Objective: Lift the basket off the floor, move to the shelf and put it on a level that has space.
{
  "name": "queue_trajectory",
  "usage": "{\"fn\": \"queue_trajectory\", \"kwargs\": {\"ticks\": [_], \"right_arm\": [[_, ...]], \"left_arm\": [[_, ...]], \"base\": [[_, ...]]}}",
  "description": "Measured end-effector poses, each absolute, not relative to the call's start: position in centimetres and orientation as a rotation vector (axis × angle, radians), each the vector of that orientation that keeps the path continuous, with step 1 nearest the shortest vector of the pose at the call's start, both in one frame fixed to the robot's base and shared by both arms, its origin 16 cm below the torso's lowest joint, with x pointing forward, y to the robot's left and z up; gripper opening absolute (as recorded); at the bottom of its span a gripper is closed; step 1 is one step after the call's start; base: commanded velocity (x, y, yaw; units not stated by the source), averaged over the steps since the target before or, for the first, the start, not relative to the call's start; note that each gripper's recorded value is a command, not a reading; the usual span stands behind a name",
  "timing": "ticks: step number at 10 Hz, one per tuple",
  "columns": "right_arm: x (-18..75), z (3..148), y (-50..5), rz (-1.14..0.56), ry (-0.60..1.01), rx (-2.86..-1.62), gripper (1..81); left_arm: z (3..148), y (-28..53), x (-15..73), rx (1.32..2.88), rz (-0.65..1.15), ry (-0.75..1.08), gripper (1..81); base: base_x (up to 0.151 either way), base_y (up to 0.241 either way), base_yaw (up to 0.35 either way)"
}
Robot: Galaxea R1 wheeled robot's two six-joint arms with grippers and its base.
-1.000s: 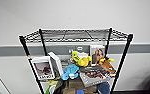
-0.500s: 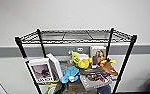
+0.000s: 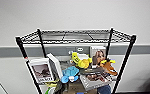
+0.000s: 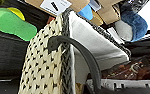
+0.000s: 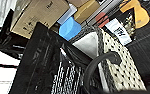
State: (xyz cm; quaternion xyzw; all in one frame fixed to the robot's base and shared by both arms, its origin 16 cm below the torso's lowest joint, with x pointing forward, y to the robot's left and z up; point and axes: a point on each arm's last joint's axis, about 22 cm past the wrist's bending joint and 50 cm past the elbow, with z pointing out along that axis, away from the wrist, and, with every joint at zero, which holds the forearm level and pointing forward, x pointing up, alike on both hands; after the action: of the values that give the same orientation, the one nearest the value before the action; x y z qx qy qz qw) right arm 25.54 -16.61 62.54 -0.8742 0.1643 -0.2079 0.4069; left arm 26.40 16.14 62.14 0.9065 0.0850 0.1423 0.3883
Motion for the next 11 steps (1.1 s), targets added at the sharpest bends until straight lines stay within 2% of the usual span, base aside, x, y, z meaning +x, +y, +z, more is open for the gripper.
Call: {"fn": "queue_trajectory", "kwargs": {"ticks": [5, 11], "right_arm": [[23.6, 63.7, -16.2, -0.490, 0.416, -2.179, 1.0], [24.2, 71.5, -17.0, -0.534, 0.408, -2.059, 1.0]], "left_arm": [[63.8, 16.0, 25.0, 2.274, 0.342, 0.208, 1.0], [70.3, 15.7, 25.2, 2.160, 0.405, 0.177, 1.0]], "base": [[0.000, 0.000, 0.000], [0.000, 0.000, 0.000]]}}
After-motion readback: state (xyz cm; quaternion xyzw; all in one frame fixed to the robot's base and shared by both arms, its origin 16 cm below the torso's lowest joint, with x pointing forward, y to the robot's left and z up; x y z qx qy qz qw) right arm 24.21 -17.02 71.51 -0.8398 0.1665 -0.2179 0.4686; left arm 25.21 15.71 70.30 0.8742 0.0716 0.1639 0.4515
